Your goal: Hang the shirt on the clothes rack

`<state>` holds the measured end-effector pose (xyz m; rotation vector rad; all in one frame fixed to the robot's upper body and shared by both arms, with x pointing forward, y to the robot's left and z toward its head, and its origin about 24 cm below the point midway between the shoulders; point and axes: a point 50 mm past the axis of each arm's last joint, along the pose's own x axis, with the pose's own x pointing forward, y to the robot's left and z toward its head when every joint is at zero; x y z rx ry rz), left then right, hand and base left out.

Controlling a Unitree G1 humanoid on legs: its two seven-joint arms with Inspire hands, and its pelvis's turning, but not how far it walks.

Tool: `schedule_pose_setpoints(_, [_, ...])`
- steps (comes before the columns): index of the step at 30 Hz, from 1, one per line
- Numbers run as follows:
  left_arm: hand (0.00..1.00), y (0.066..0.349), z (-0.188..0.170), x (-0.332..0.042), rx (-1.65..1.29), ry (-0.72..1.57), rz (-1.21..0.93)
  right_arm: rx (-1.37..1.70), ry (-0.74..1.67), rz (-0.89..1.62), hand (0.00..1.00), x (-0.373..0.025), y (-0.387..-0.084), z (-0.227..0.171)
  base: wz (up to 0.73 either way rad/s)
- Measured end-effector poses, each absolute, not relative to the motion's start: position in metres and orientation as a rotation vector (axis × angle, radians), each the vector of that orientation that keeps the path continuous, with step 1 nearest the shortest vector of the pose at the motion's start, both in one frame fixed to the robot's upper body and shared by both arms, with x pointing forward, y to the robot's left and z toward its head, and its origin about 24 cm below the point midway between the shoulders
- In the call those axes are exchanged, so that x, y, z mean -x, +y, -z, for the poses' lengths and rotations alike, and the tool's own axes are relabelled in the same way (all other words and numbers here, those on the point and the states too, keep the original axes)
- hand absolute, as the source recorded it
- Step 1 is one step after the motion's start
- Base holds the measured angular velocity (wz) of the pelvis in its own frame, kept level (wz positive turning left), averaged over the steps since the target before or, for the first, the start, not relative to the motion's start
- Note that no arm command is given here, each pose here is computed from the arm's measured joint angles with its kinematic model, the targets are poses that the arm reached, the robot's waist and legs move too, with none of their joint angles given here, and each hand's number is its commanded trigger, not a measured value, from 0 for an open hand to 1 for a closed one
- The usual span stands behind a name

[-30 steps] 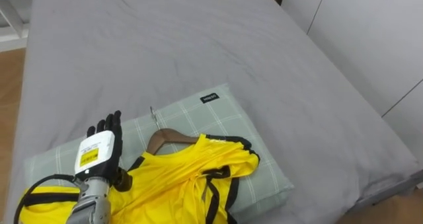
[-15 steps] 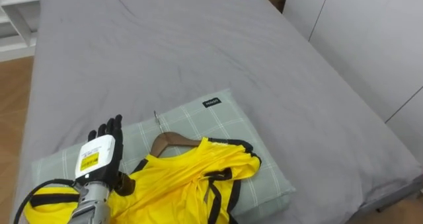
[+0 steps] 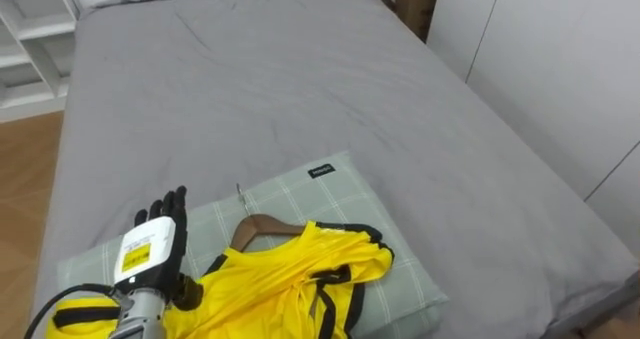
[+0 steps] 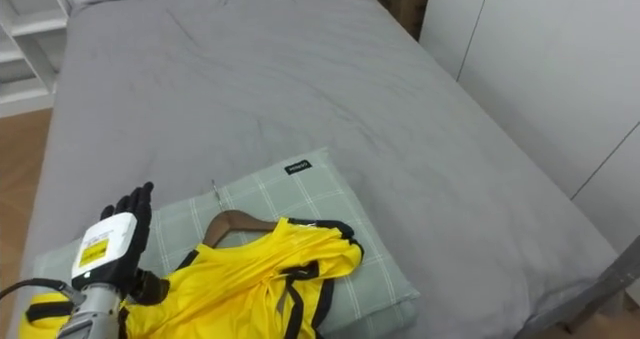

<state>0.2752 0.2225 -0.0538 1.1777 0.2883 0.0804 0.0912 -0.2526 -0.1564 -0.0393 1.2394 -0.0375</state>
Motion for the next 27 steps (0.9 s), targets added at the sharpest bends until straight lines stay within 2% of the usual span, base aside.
schedule_pose_setpoints(10, [0.0, 0.209, 0.064, -0.27, -1.145, 0.345, 0.0, 0.026, 1.24, 0.031, 0.0, -0.091, -0.252, 0.157, 0.0])
schedule_pose_setpoints(17, [0.0, 0.198, 0.084, -0.251, -1.098, 0.438, 0.096, 0.017, 1.247, 0.033, 0.0, -0.088, -0.251, 0.157, -0.01])
schedule_pose_setpoints(27, [0.0, 0.194, 0.084, -0.254, -1.078, 0.455, 0.129, 0.011, 1.253, 0.023, 0.0, -0.087, -0.251, 0.158, 0.0])
